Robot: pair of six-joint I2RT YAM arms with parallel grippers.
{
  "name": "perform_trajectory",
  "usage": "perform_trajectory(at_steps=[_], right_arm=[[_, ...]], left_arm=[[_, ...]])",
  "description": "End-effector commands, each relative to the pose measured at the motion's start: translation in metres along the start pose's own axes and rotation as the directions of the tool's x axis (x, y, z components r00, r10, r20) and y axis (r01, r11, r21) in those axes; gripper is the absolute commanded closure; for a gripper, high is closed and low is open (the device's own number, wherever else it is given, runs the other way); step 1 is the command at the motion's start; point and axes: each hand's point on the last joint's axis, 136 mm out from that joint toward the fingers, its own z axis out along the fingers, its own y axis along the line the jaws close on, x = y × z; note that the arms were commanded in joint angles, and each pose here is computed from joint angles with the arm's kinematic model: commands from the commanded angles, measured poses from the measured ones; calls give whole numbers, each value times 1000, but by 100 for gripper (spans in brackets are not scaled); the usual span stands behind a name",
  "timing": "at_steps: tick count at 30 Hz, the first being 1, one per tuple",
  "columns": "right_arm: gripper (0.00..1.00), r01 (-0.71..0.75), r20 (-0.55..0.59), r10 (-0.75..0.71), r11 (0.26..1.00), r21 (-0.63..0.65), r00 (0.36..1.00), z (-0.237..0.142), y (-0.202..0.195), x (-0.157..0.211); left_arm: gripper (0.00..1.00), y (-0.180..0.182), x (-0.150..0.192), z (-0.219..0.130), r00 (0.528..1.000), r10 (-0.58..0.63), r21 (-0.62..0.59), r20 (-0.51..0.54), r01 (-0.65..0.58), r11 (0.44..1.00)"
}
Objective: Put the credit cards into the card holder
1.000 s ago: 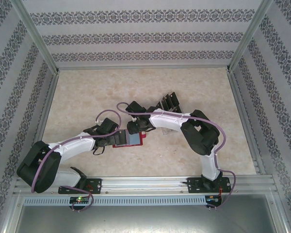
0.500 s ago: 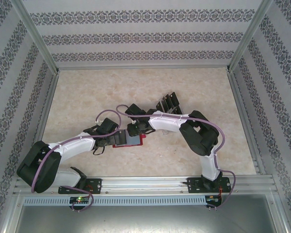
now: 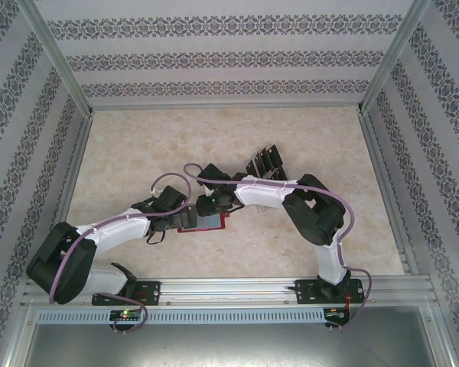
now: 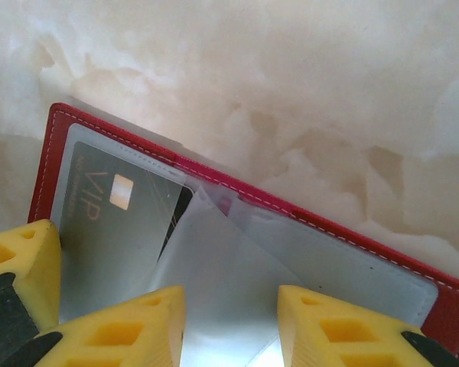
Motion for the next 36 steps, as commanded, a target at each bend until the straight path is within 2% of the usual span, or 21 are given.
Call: perform_trajectory(at_steps=[1, 6, 10, 15, 22, 36], right_arm=[[63, -11, -46, 10, 1000, -11, 999, 7, 2, 16], [63, -16, -49, 15, 1000, -10, 999, 9, 1, 17], [63, -17, -47, 16, 1000, -10, 999, 9, 1, 16], [63, -17, -50, 17, 1000, -10, 999, 12, 1, 17], [62, -18, -47, 18, 1000, -10, 999, 11, 2, 16], [62, -17, -43, 17, 1000, -13, 999, 11, 3, 14]], left_arm=[[1, 9, 1, -6, 1000, -17, -14, -2, 17, 1000], [1, 10, -4, -28, 999, -15, 29, 37, 14, 999], [1, 1, -2, -42, 999, 9, 114, 40, -13, 993], [3, -21, 12, -51, 996, 93, 207, 13, -94, 974], [3, -25, 37, -53, 974, 222, 161, 43, -226, 961], [3, -47, 50, -35, 957, 286, 169, 50, -290, 942]])
